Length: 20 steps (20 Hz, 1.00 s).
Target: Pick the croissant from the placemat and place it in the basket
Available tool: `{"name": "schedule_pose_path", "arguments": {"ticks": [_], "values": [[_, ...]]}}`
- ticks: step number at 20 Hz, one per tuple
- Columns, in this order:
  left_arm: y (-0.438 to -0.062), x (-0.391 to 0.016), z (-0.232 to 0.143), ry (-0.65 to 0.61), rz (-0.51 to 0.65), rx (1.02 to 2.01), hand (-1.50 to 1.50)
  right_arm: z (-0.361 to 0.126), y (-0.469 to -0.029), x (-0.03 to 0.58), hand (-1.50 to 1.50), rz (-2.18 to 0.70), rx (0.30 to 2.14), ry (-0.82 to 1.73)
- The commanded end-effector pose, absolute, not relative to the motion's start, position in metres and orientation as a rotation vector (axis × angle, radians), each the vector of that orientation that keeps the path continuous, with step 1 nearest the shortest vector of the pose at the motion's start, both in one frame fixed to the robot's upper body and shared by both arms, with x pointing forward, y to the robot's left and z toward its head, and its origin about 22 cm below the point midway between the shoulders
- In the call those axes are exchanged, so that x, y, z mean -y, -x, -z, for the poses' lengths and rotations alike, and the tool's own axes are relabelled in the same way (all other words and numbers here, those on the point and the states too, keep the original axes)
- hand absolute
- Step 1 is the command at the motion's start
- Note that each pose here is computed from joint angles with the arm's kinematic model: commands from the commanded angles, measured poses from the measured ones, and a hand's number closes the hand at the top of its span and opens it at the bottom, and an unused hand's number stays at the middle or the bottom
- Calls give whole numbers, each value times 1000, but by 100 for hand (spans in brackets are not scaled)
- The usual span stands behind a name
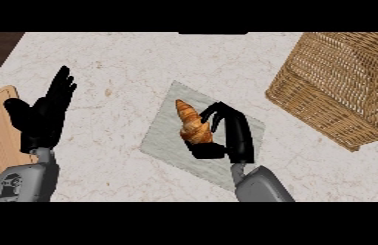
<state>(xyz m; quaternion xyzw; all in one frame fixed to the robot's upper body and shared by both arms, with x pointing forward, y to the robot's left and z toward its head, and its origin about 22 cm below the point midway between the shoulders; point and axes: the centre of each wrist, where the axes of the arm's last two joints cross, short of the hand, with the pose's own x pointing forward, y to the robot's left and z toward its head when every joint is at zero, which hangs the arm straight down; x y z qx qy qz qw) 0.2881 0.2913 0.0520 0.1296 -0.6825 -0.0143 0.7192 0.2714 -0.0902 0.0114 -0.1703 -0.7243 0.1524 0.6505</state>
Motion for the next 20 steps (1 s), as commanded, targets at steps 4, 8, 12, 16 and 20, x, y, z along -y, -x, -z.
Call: {"name": "schedule_pose_path", "arguments": {"ticks": [4, 8, 12, 16, 20], "values": [[-282, -285, -55, -280, 19, 1510, 0, -83, -268, 81, 150, -259, 1702, 536], [-287, -304, -43, -283, 8, 1517, 0, -129, -287, 102, 150, -229, 1657, 605], [-291, -284, -46, -290, 5, 1511, 0, -169, -305, 106, 150, -80, 1689, 611], [-293, -288, -55, -266, 32, 1502, 0, -203, -334, 108, 150, 4, 1692, 656], [-299, -282, -46, -298, 26, 1503, 0, -208, -357, 147, 150, -23, 1649, 743]]}}
